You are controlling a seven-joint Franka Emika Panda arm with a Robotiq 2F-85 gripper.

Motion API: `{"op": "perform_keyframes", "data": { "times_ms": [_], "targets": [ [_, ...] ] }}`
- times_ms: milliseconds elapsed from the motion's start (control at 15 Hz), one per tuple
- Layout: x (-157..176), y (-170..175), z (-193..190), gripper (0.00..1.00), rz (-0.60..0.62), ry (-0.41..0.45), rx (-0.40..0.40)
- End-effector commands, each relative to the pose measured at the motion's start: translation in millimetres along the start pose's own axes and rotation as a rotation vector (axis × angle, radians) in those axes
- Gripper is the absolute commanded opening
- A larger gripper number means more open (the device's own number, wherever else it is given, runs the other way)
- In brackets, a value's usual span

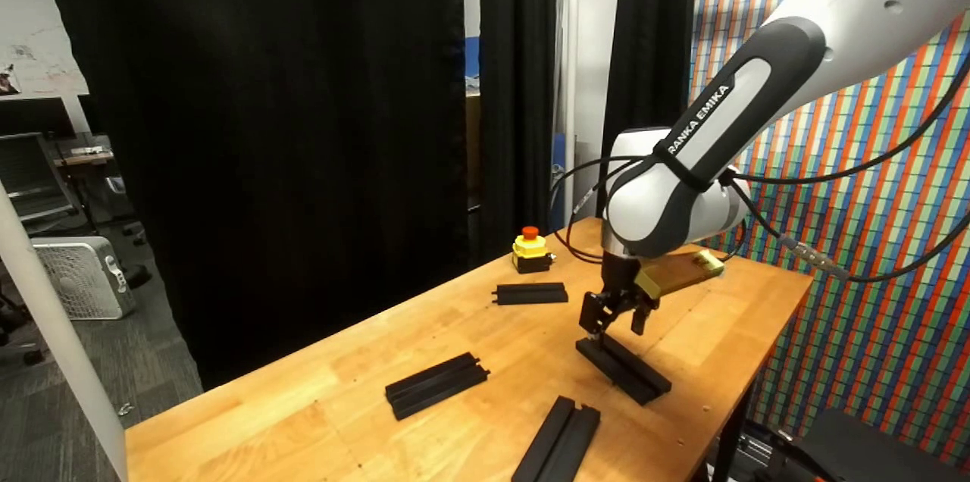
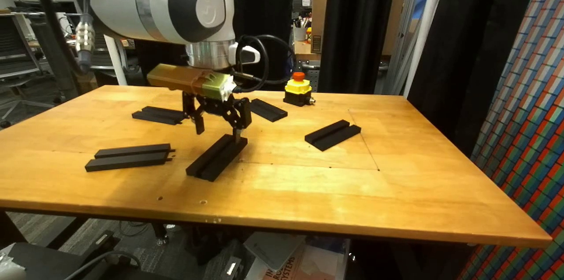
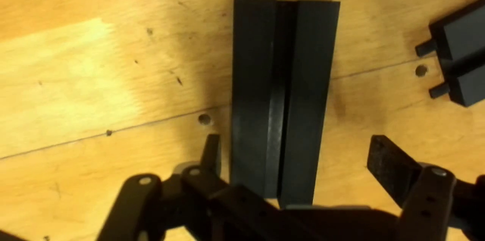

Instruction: Arrange the black objects together on the table

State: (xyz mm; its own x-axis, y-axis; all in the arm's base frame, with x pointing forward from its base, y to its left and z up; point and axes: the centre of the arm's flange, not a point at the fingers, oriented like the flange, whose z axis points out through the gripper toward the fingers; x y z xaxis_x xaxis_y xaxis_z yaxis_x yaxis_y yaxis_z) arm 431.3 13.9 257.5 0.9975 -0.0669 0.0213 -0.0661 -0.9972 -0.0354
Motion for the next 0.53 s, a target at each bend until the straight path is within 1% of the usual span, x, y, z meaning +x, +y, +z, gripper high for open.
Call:
{"op": "perform_keyframes", "data": {
  "times_ms": [0,200,467],
  "targets": [
    [9.1,23.9,-47.2,1.0,0.105,0.076,-0.035],
    [22.8,64.4,-61.7,1.0,0.197,0.124,-0.053],
    [42.2,124.4,-63.5,1.0,0.284,0.151,-0.06]
  ]
}}
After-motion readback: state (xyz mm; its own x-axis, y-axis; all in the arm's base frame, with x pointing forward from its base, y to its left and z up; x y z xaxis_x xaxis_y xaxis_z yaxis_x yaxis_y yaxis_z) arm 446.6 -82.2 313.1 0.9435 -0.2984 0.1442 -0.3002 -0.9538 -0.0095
